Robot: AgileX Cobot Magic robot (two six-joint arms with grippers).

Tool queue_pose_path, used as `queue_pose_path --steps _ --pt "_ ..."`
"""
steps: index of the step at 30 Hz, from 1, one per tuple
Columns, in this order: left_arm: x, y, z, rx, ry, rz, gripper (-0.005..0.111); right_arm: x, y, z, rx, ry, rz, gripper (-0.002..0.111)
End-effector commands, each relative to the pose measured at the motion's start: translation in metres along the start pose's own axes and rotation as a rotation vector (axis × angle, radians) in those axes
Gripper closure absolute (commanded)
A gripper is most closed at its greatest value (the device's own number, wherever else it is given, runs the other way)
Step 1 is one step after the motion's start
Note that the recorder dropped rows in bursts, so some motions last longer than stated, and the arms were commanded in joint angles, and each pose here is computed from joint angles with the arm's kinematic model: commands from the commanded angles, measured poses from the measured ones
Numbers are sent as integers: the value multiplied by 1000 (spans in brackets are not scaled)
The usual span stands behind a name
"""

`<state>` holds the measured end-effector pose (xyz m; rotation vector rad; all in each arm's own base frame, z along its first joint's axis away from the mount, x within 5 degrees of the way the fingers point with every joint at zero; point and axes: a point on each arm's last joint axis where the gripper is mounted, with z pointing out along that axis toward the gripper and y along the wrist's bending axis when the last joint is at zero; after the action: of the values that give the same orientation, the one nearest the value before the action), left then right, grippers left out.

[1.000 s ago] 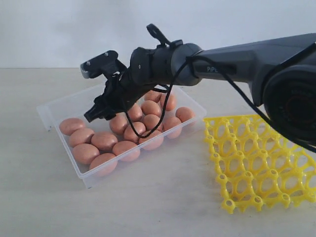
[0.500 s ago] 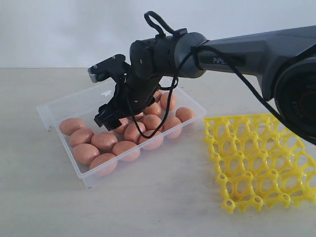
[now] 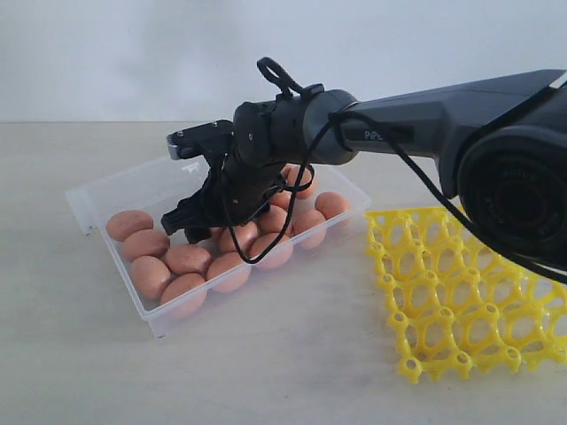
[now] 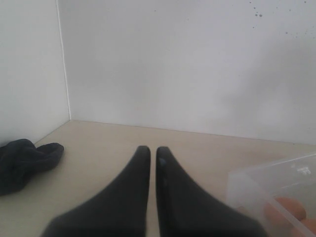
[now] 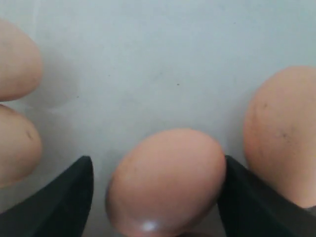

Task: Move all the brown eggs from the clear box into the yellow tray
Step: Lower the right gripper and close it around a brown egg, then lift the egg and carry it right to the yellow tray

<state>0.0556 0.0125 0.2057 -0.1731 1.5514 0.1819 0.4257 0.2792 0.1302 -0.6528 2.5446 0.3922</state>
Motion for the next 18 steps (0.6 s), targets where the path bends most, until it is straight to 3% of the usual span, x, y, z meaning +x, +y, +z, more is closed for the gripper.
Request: queue_pose_path --steps 1,4,6,11,18 --pt "-3 0 0 -1 -22 3 103 -4 0 -3 -1 -26 21 62" --pt "-3 0 0 -1 -22 3 103 -5 0 -3 0 -38 35 63" --pt "-3 0 0 -1 -22 3 103 -6 -1 -3 1 -47 35 70" --pt "-3 0 0 -2 -24 3 103 -10 0 -7 5 -75 -1 109" --pt "-3 0 0 -2 -24 3 103 -21 3 -30 12 -120 -70 108"
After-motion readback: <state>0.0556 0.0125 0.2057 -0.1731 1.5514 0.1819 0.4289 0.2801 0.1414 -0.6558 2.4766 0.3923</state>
